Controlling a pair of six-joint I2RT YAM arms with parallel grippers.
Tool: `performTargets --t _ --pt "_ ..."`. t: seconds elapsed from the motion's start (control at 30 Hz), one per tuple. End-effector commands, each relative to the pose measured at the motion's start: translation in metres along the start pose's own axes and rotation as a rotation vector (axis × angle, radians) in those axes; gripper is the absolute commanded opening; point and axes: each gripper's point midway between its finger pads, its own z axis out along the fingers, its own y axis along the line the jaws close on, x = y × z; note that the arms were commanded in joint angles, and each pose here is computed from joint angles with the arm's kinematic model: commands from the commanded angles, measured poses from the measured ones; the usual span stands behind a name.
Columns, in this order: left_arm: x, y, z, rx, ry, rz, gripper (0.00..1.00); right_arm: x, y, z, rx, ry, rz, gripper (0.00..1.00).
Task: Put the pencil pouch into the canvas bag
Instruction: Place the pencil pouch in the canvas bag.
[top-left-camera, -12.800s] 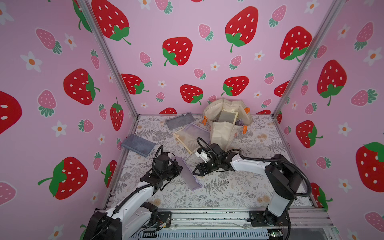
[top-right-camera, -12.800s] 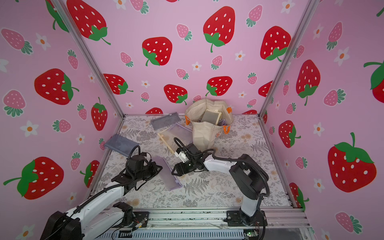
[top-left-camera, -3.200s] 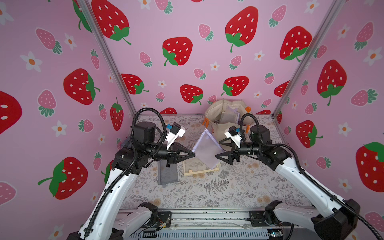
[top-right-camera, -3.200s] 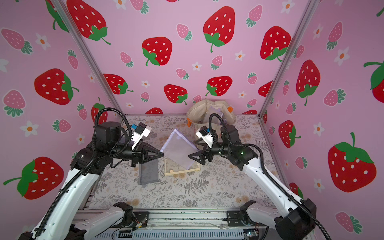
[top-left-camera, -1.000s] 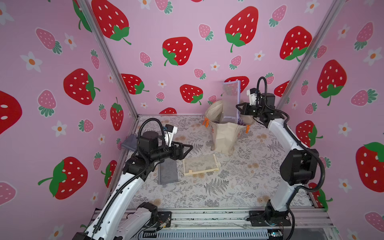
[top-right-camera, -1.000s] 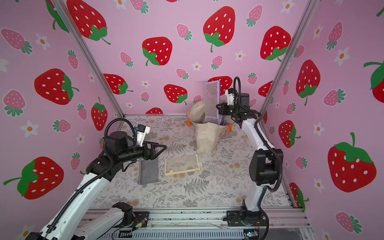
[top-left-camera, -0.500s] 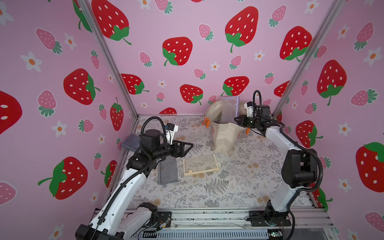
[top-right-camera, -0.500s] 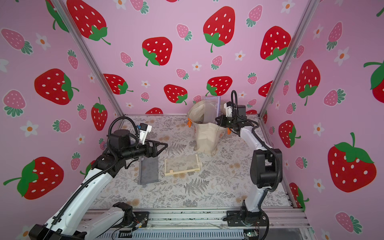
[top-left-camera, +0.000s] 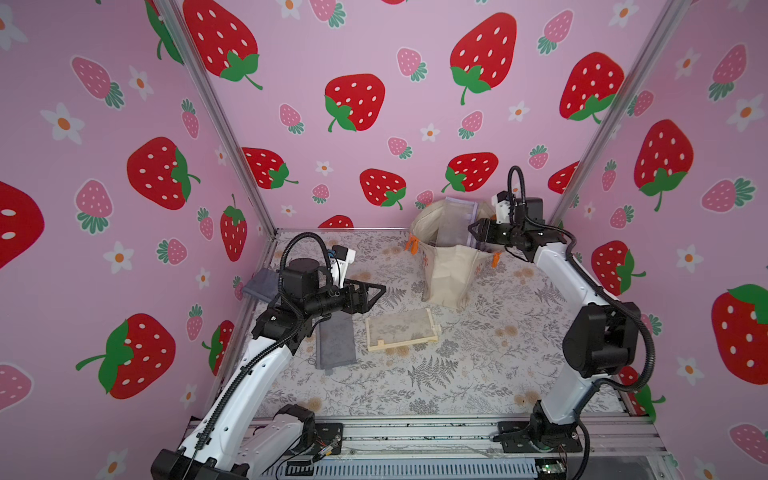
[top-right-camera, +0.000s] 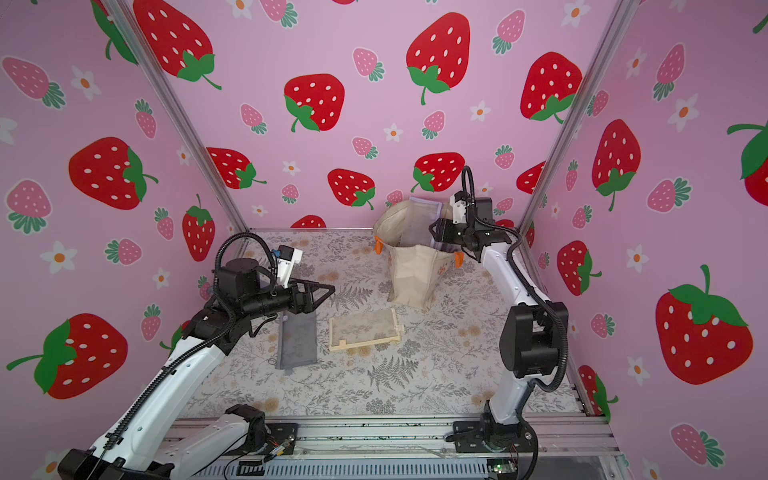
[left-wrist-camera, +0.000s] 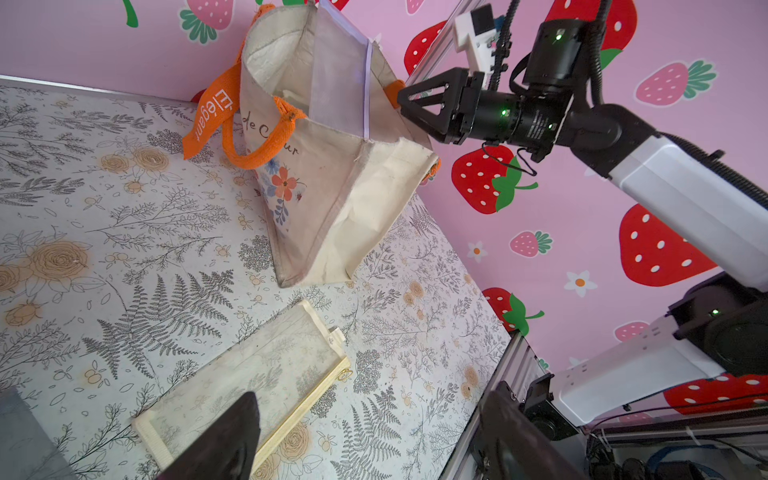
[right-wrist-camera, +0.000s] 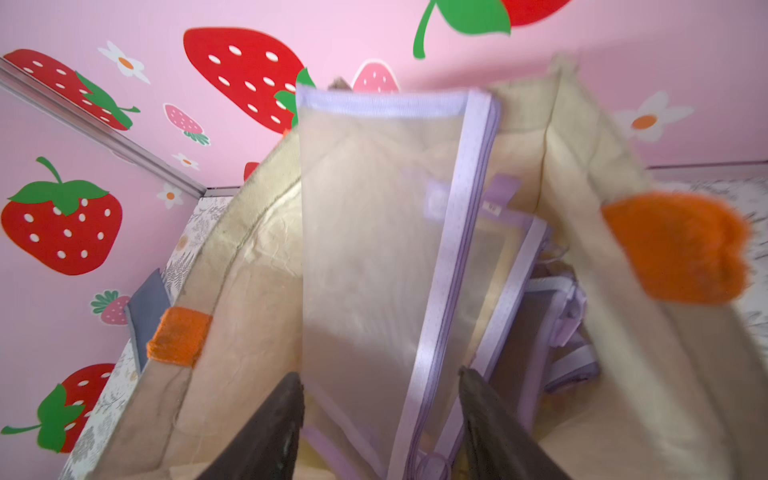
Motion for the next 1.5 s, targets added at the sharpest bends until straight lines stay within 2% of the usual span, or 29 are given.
performTargets --t 0.0,0.23,0.4,0.47,0.6,0.63,0.9,1.13,1.27,1.4,1.47 --pt "-0.004 -0.003 -0.002 0.015 -0.017 0.013 0.85 -0.011 -0.011 0.004 0.078 -0.001 -0.039 0.59" --pt "-0.006 -0.002 0.000 0.014 -0.021 0.011 0.85 -0.013 -0.023 0.046 0.068 0.044 -0.040 0.60" --pt "-0.008 0.000 0.001 0.008 -0.024 0.015 0.85 0.008 -0.028 0.077 0.065 0.105 -0.047 0.58" --pt "-0.007 0.000 0.002 0.011 -0.023 0.015 0.85 0.015 -0.029 0.084 0.055 0.116 -0.045 0.49" --pt "-0.005 0.003 0.003 0.012 -0.021 0.008 0.84 0.027 -0.026 0.088 0.049 0.125 -0.057 0.08" --pt "-0.004 0.002 0.004 0.015 -0.020 0.007 0.84 0.030 -0.026 0.088 0.052 0.132 -0.061 0.01" --pt "-0.003 0.005 0.004 0.009 -0.023 0.006 0.84 0.056 -0.034 0.083 0.174 0.222 -0.119 0.00" --pt "0.009 0.038 0.009 -0.147 0.051 -0.068 0.85 0.025 -0.017 0.053 0.214 0.136 -0.182 0.38" --pt "0.026 0.073 0.011 -0.283 0.127 -0.171 0.93 -0.001 0.008 0.020 0.255 0.069 -0.277 0.59" --pt "0.045 0.099 0.016 -0.341 0.173 -0.265 0.97 -0.017 0.032 -0.014 0.287 0.022 -0.361 0.72" --pt "0.051 0.108 0.022 -0.345 0.182 -0.304 0.97 -0.018 0.042 -0.029 0.282 0.016 -0.381 0.74"
